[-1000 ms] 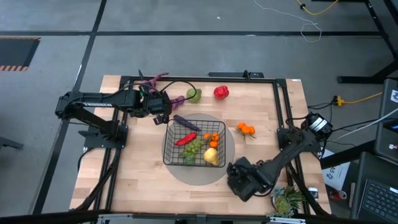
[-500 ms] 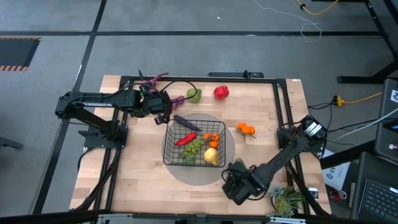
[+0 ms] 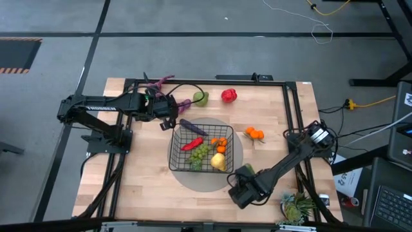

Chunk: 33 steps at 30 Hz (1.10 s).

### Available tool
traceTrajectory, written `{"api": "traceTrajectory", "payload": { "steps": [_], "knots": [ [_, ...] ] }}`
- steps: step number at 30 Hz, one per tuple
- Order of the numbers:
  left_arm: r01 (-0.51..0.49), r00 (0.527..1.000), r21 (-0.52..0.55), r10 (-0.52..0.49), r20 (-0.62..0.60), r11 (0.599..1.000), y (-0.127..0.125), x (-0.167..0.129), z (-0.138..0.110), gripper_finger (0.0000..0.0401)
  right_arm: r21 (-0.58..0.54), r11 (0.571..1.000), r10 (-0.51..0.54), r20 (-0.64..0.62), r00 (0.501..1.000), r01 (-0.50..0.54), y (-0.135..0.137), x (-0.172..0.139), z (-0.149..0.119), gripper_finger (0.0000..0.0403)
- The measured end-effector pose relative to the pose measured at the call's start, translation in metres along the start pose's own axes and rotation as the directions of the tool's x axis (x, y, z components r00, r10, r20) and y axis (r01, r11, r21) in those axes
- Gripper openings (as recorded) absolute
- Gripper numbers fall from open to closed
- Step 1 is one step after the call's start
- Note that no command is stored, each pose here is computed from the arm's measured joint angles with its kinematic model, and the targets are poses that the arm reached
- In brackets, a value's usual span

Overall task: Build produce basket
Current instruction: Put the black grapes into the black wire basket

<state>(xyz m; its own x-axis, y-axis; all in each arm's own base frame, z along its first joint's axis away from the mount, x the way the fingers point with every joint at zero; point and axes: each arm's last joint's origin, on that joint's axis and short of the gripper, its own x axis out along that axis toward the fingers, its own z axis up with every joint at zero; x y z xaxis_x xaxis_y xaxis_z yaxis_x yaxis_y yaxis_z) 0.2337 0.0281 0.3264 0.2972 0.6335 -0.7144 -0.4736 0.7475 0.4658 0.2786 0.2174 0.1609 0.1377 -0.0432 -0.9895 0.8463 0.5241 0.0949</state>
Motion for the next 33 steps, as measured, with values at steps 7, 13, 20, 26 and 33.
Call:
{"api": "traceTrajectory", "payload": {
  "steps": [7,13,20,26,33],
  "knots": [
    [0.001,1.0,0.009,-0.001,-0.001,1.0,0.0,0.0,0.0,0.0085,-0.046,0.999,-0.015,-0.014,1.0,0.014,-0.003,-0.013,0.001,0.0022],
    [0.001,1.0,0.011,-0.001,-0.002,1.0,0.0,0.0,0.0,0.0085,-0.1,0.991,-0.092,-0.024,0.995,0.089,0.002,-0.045,0.006,0.0021],
    [0.001,1.0,0.011,-0.001,-0.001,1.0,0.0,0.0,0.0,0.0085,-0.071,0.952,-0.284,0.16,0.945,0.298,-0.01,-0.086,0.017,0.0025],
    [0.002,1.0,0.01,-0.002,0.001,1.0,0.0,0.0,0.0,0.0085,-0.087,0.948,-0.234,0.466,0.853,0.307,-0.01,-0.1,0.036,0.0022],
    [0.002,1.0,0.007,-0.002,0.003,1.0,0.0,0.0,0.0,0.0085,-0.1,0.926,-0.187,0.718,0.67,0.365,-0.008,-0.104,0.064,0.0023]
  ]
}}
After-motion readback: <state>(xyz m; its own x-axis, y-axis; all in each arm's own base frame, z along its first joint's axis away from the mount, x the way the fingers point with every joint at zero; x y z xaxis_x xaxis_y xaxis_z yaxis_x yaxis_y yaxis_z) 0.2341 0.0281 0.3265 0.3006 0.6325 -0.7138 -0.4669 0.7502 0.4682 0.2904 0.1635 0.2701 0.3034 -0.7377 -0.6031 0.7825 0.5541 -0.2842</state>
